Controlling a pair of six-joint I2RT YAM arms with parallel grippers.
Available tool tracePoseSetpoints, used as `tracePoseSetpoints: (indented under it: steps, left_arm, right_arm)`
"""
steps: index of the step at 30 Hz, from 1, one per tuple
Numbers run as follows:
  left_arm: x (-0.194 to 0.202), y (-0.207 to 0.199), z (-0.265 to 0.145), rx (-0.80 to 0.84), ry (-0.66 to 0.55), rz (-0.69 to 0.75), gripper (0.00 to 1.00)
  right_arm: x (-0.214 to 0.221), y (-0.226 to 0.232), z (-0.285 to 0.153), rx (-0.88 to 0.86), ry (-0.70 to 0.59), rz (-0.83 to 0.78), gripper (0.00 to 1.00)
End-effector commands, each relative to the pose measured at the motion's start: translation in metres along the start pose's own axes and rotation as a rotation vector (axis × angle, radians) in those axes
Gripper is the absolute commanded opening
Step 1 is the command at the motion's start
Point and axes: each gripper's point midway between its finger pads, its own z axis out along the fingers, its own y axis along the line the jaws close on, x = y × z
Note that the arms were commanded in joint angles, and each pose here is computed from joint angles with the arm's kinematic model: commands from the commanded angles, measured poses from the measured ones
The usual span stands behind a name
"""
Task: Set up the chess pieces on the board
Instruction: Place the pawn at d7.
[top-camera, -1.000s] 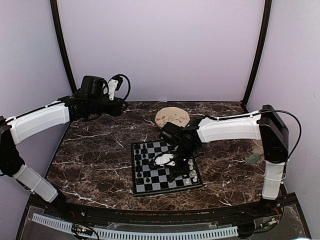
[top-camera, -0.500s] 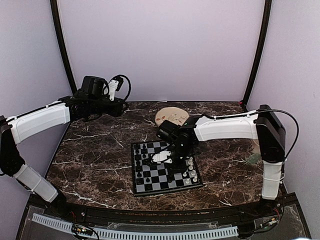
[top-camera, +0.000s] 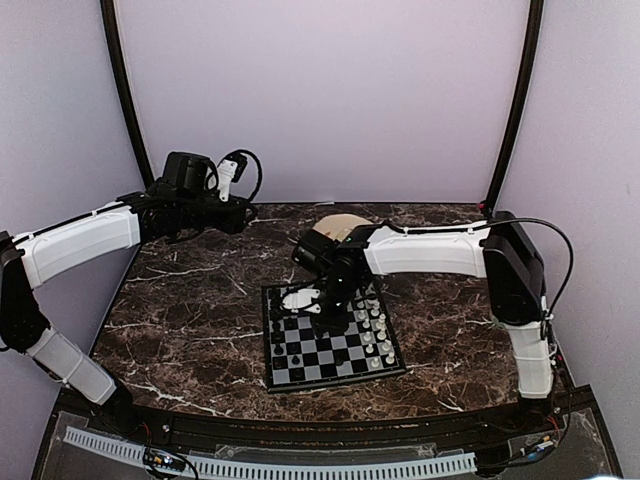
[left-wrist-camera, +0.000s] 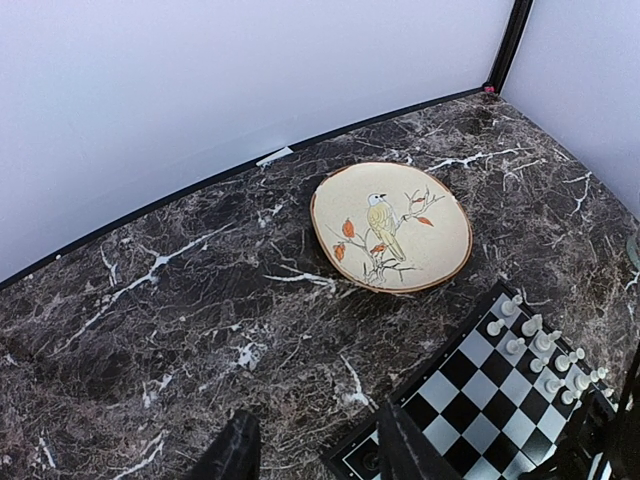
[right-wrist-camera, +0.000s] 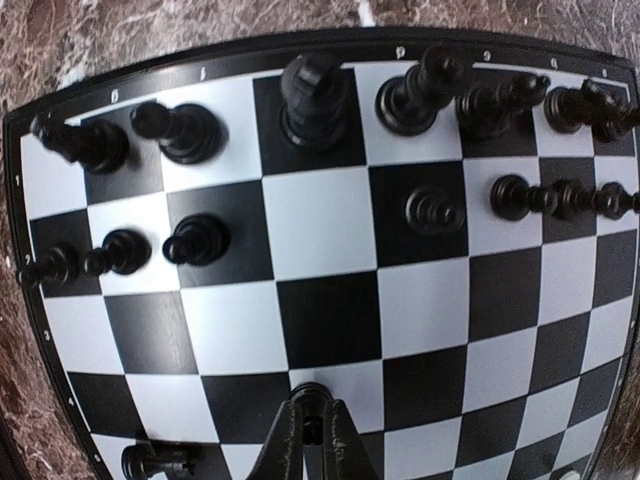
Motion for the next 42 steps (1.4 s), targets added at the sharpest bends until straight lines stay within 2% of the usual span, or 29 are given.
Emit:
tracePoseSetpoints:
  steps: [1, 20, 42]
  left_arm:
    - [-0.001, -0.002, -0.003, 0.010, 0.001, 0.000, 0.42]
    - [-0.001, -0.003, -0.003, 0.012, 0.001, 0.001, 0.42]
    - [-0.001, -0.004, -0.003, 0.017, 0.002, 0.003, 0.42]
  right_arm:
    - [-0.020, 0.003, 0.001, -0.046, -0.046, 0.003, 0.05]
    - [-0.058, 0.004, 0.007, -0.089, -0.111, -0.019, 0.06]
    - [-0.064, 0.000, 0.020, -0.069, -0.112, -0.008, 0.09]
